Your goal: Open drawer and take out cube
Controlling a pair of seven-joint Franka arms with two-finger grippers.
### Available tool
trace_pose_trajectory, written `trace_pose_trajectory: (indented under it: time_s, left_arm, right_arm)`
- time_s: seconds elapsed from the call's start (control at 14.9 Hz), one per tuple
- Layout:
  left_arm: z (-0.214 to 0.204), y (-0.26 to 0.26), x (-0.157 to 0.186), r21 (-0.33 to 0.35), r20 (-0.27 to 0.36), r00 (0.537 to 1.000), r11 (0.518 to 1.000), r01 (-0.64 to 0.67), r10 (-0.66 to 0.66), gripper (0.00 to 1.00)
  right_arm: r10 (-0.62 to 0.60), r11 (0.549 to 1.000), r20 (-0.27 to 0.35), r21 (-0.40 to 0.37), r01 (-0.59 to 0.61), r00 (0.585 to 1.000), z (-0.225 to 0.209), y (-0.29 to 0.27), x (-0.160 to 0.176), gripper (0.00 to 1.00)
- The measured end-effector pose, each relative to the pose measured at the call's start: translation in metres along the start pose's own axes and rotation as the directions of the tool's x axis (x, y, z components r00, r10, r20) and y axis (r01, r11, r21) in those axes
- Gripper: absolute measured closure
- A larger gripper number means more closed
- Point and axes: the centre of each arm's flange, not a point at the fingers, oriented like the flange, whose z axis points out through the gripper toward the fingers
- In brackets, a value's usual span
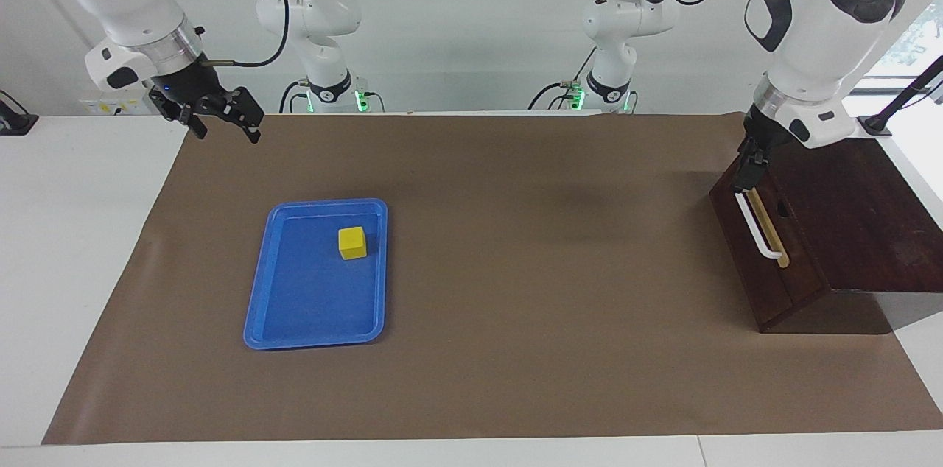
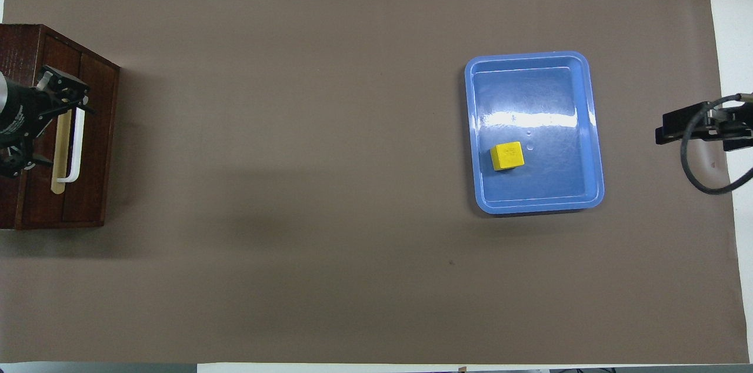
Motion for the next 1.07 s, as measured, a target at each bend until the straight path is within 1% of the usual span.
trace_pose_trajectory:
  time_s: [0.07,0.2,0.33,0.47,0.54,0.74,0.87,1.07]
  left_arm:
    - [-0.010,-0.005,-0.004,-0.013,0.019,0.995,0.996,-0.093,0.094,0.00]
    - [-0.019,-0.006,-0.008,-0.037,0.036,0.968,0.968,-0.249,0.250,0.00]
    - [-0.017,-0.001,-0.018,-0.034,0.052,0.920,0.921,-0.387,0.389,0.00]
    - [-0.014,0.001,-0.024,-0.032,0.075,0.856,0.859,-0.510,0.511,0.00]
    - [-0.013,0.002,-0.025,-0.033,0.082,0.832,0.836,-0.548,0.548,0.00]
    - [-0.010,0.004,-0.033,-0.032,0.107,0.780,0.786,-0.618,0.617,0.00]
    - [-0.012,0.007,-0.037,-0.037,0.105,0.743,0.750,-0.661,0.661,0.00]
    - [-0.021,0.007,-0.036,-0.041,0.090,0.729,0.734,-0.678,0.678,0.00]
  right_arm:
    - [-0.063,0.998,-0.007,-0.003,0.063,0.998,-0.004,0.007,-0.002,0.00]
    - [-0.148,0.989,-0.014,-0.026,0.148,0.989,-0.009,0.017,-0.005,0.00]
    - [-0.169,0.985,-0.023,-0.037,0.168,0.985,-0.013,0.015,-0.005,0.00]
    - [-0.154,0.987,-0.025,-0.038,0.153,0.988,-0.012,0.010,-0.004,0.00]
    - [-0.139,0.990,-0.022,-0.037,0.138,0.990,-0.010,0.009,-0.003,0.00]
    - [-0.116,0.993,-0.011,-0.035,0.115,0.993,-0.004,0.011,-0.001,0.00]
    - [-0.112,0.993,-0.006,-0.034,0.111,0.994,-0.002,0.013,0.000,0.00]
    - [-0.110,0.993,-0.003,-0.034,0.110,0.994,0.000,0.014,0.000,0.00]
